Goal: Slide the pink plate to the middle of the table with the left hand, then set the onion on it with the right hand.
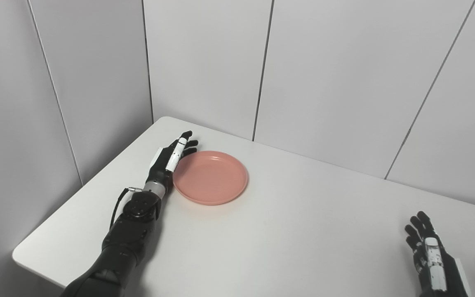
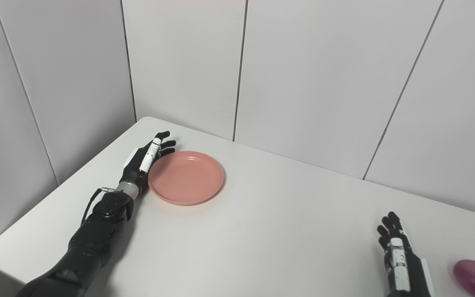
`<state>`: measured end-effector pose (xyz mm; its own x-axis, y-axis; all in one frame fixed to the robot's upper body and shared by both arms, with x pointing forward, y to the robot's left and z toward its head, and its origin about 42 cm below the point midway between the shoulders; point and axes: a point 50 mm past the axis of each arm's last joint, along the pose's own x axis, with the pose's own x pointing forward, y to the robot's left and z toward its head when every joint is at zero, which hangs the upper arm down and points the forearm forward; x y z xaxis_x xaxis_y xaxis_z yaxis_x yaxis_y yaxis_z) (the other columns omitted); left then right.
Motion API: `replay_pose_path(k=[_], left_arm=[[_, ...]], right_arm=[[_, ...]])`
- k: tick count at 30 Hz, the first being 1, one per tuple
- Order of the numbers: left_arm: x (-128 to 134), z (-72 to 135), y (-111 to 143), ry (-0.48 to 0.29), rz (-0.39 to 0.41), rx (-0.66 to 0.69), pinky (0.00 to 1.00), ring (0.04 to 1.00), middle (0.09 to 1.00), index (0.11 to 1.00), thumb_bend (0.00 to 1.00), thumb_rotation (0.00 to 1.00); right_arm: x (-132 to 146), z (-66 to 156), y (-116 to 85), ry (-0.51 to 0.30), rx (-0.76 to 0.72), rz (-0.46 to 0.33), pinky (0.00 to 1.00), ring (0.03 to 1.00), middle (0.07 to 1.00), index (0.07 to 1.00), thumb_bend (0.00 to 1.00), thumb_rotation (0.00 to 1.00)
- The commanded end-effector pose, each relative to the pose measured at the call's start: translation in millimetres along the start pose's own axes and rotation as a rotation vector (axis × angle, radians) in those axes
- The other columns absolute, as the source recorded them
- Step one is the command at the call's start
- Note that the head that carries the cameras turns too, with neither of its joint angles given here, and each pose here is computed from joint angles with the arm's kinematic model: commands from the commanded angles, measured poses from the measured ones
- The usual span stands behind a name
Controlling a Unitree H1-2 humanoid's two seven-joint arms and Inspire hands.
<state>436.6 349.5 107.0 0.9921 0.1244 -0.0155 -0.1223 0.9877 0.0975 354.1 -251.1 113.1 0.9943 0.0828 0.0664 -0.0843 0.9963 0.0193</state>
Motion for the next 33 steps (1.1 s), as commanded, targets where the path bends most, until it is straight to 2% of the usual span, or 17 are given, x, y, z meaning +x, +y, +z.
replay_pose_path(k=[1, 6, 24, 28, 33], left_arm=[[11, 16, -29, -0.039, -0.08, -0.01, 0.85, 0.832, 0.833, 0.871, 0.53, 1.0], [11, 15, -44, -0.038, -0.102, -0.026, 0.85, 0.835, 0.837, 0.874, 0.52, 1.0], [4, 13, -93, -0.04, -0.202, -0.078, 0.87, 0.85, 0.846, 0.88, 0.51, 1.0], [3, 15, -100, -0.038, -0.217, -0.089, 0.87, 0.852, 0.85, 0.882, 0.5, 1.0], [0, 14, -110, -0.026, -0.235, -0.124, 0.86, 0.849, 0.851, 0.887, 0.5, 1.0]], right_arm=[[10, 11, 4, -0.043, 0.007, 0.009, 0.98, 0.949, 0.947, 0.961, 0.32, 0.89], [11, 9, 4, -0.046, 0.006, 0.01, 0.98, 0.948, 0.944, 0.959, 0.33, 0.86], [19, -5, 3, -0.068, -0.013, 0.034, 0.99, 0.957, 0.957, 0.973, 0.33, 0.9], [24, -9, 9, -0.071, 0.008, 0.035, 0.98, 0.951, 0.952, 0.964, 0.37, 0.86], [25, -5, 20, -0.078, -0.035, 0.021, 0.92, 0.918, 0.935, 0.946, 0.4, 0.85]])
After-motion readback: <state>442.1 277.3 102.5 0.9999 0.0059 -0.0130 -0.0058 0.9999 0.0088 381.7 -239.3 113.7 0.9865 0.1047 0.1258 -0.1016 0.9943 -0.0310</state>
